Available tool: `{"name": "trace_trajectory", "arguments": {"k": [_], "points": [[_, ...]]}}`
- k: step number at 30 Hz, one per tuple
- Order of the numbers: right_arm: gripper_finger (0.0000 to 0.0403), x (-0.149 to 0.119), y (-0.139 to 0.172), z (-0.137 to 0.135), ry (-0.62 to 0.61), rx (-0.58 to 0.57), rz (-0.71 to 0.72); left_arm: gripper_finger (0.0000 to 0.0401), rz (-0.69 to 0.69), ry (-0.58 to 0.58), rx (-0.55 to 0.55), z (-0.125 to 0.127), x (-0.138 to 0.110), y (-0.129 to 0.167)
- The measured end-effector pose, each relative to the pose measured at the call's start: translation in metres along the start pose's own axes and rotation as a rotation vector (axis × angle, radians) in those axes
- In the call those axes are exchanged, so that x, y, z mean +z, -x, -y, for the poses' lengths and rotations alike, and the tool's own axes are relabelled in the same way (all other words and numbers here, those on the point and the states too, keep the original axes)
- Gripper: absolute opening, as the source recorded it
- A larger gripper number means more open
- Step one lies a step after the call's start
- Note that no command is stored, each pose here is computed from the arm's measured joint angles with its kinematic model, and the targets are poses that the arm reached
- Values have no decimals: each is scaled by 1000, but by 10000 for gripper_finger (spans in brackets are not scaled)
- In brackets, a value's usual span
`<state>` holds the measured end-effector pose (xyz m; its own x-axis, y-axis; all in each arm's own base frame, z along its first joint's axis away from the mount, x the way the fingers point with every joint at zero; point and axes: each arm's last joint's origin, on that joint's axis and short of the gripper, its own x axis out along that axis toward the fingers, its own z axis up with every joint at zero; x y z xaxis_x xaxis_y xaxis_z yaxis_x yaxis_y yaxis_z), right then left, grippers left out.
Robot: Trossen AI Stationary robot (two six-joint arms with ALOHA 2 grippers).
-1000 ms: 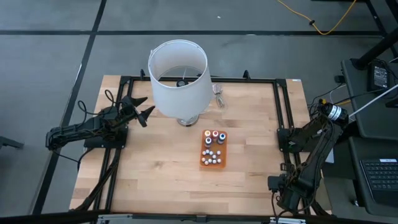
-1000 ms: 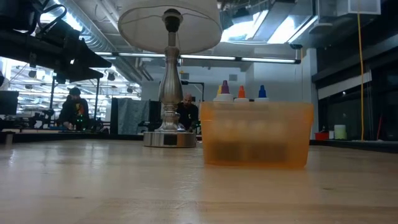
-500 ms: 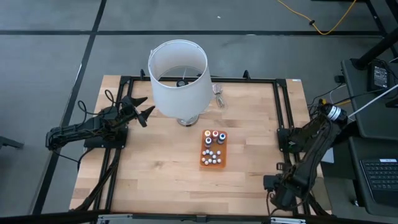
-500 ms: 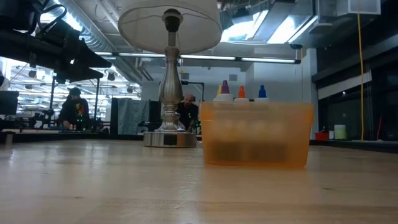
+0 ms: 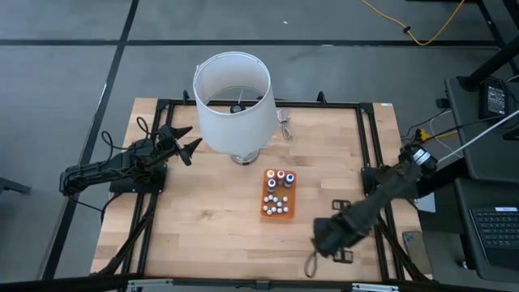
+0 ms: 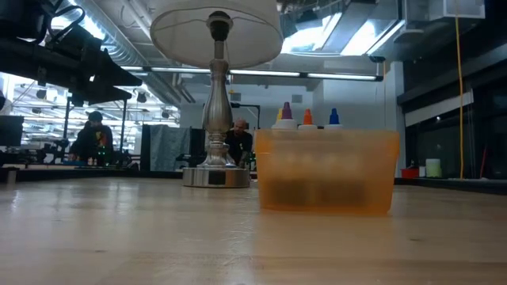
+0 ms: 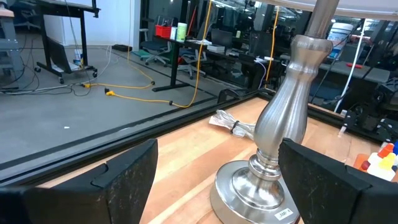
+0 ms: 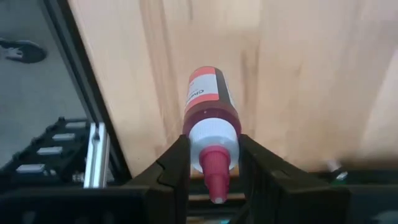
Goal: Pick & Place food coloring
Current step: Put the big pink food coloring bottle into the bin
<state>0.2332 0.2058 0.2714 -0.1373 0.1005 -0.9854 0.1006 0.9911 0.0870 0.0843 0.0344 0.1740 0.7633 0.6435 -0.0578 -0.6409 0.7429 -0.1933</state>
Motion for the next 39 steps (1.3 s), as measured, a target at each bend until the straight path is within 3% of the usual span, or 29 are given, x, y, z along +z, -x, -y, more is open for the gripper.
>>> {"name": "trace_trajectory", "arguments": {"k": [9, 18, 30, 39], "points": [[112, 67, 36, 31, -33, 1, 55, 322, 0, 0, 0, 0, 0, 0], [112, 116, 56, 68, -89, 5, 93, 322, 0, 0, 0, 0, 0, 0], [112, 141, 58, 113, -171, -20, 120, 322, -1, 0, 0, 0, 0, 0], [112, 154, 47, 130, -196, -22, 168, 322, 0, 0, 0, 0, 0, 0]]}}
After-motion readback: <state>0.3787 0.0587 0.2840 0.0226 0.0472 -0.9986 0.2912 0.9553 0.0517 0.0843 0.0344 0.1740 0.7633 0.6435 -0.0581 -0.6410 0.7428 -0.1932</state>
